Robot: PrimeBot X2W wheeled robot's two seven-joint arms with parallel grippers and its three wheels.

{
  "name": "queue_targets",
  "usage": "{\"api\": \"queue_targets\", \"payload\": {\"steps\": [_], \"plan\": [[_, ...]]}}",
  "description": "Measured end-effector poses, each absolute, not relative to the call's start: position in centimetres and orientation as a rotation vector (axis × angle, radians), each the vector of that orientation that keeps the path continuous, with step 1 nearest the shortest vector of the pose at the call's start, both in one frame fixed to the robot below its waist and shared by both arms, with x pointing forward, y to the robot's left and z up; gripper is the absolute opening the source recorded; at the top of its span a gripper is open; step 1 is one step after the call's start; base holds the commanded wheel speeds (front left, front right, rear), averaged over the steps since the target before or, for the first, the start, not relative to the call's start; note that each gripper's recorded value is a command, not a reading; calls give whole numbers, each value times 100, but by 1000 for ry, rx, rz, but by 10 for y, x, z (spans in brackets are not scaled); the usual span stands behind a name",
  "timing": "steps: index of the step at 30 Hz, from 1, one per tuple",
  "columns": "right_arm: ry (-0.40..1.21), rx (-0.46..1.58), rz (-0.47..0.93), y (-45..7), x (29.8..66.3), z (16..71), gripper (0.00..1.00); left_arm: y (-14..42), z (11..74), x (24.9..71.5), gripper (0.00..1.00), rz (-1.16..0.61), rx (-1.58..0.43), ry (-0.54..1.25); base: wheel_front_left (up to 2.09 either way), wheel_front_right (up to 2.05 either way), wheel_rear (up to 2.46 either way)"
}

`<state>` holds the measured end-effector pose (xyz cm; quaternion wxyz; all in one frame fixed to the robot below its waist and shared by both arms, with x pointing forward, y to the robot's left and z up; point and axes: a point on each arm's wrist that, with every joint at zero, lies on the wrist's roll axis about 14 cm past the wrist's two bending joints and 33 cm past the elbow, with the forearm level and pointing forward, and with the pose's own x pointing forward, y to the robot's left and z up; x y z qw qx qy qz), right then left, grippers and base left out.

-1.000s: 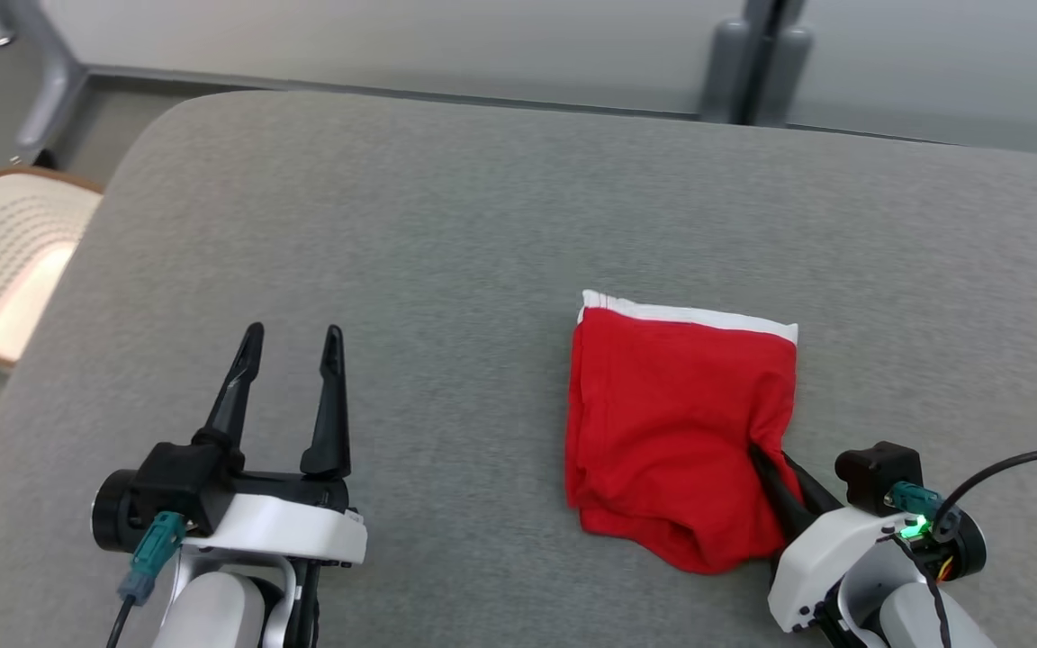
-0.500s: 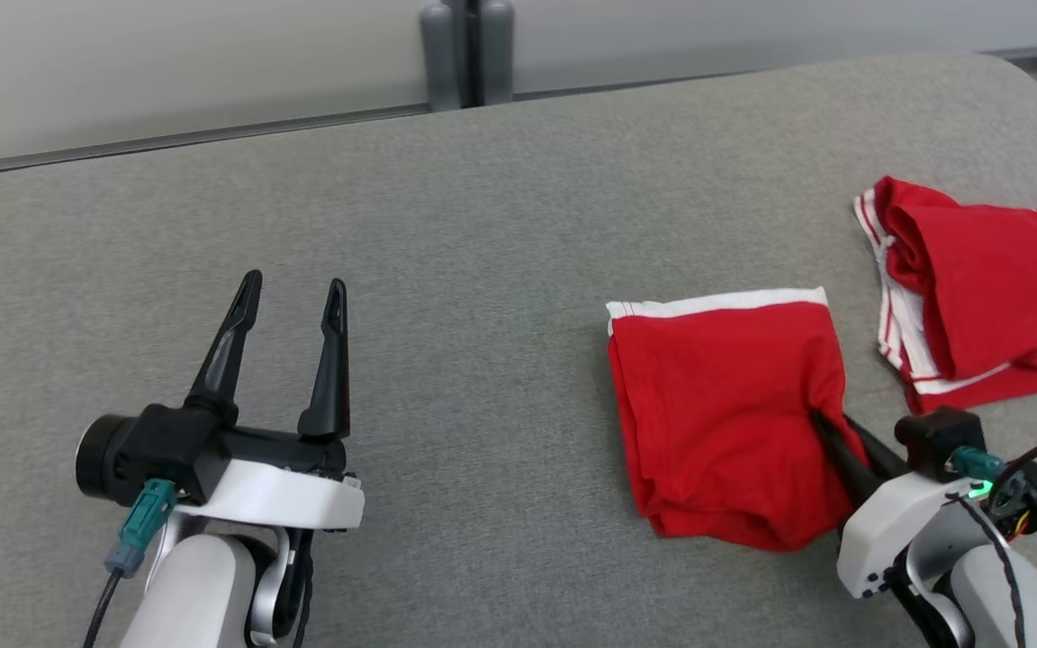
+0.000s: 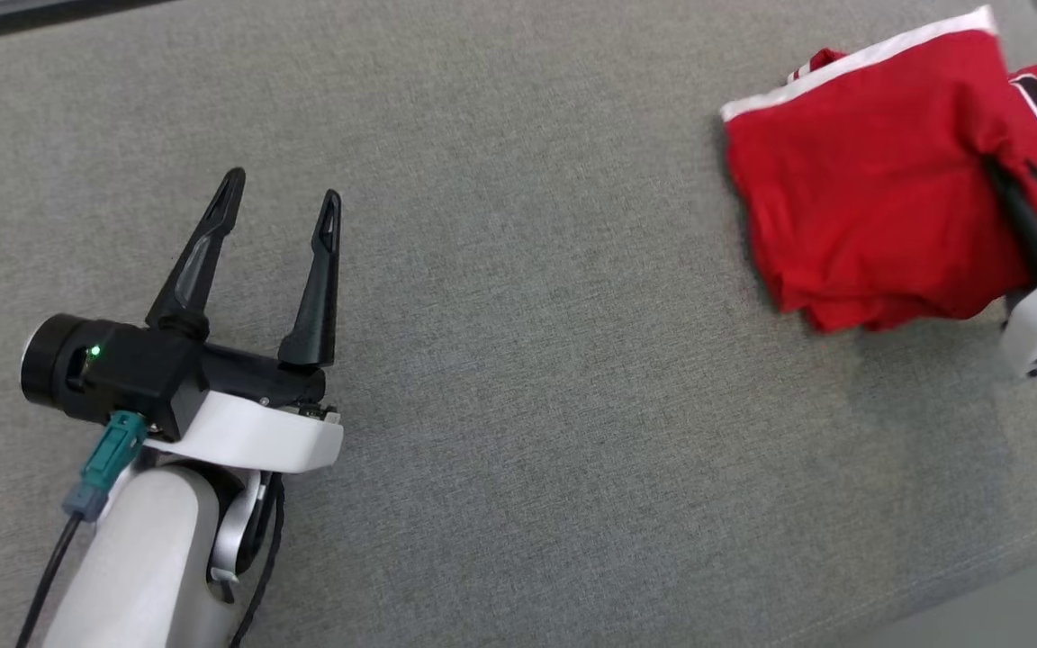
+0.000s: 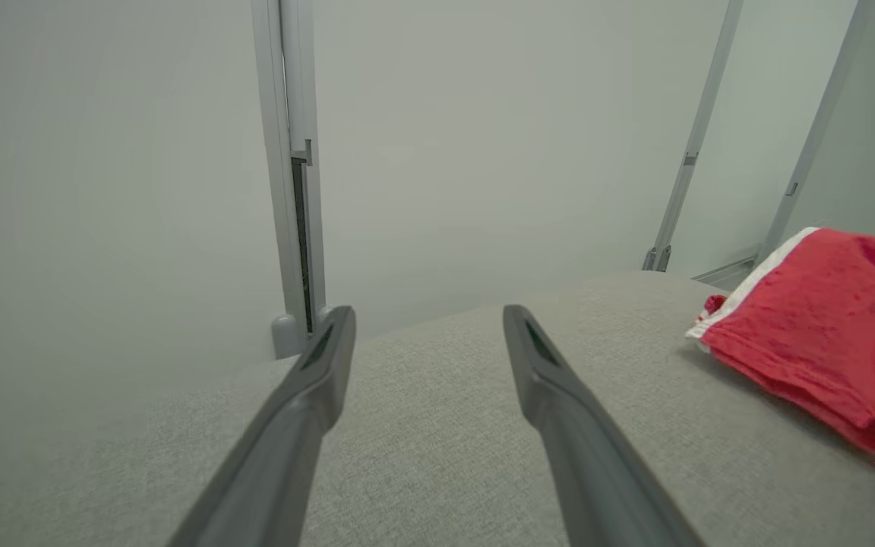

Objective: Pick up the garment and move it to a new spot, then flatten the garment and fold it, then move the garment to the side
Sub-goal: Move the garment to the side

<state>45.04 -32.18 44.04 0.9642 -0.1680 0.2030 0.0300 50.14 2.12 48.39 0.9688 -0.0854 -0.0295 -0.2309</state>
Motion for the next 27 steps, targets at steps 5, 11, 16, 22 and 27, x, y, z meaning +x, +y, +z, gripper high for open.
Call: {"api": "queue_targets", "payload": {"steps": [5,11,16,22,27], "plan": [[462,-387,-74,-385,453,444,0,10,470,517,100,-511,-166,-52,0,0,0],[527,-342,-200,-426,455,424,0,4,445,531,100,-540,-163,-24,0,0,0],[588,-248,-262,-432,453,391,23,3,428,535,100,-545,-166,2,0,0,0],[511,-133,-296,-422,451,385,100,0,430,532,100,-550,-163,4,0,0,0],[435,-49,-306,-408,433,391,100,-4,438,522,100,-562,-165,8,0,0,0]]}}
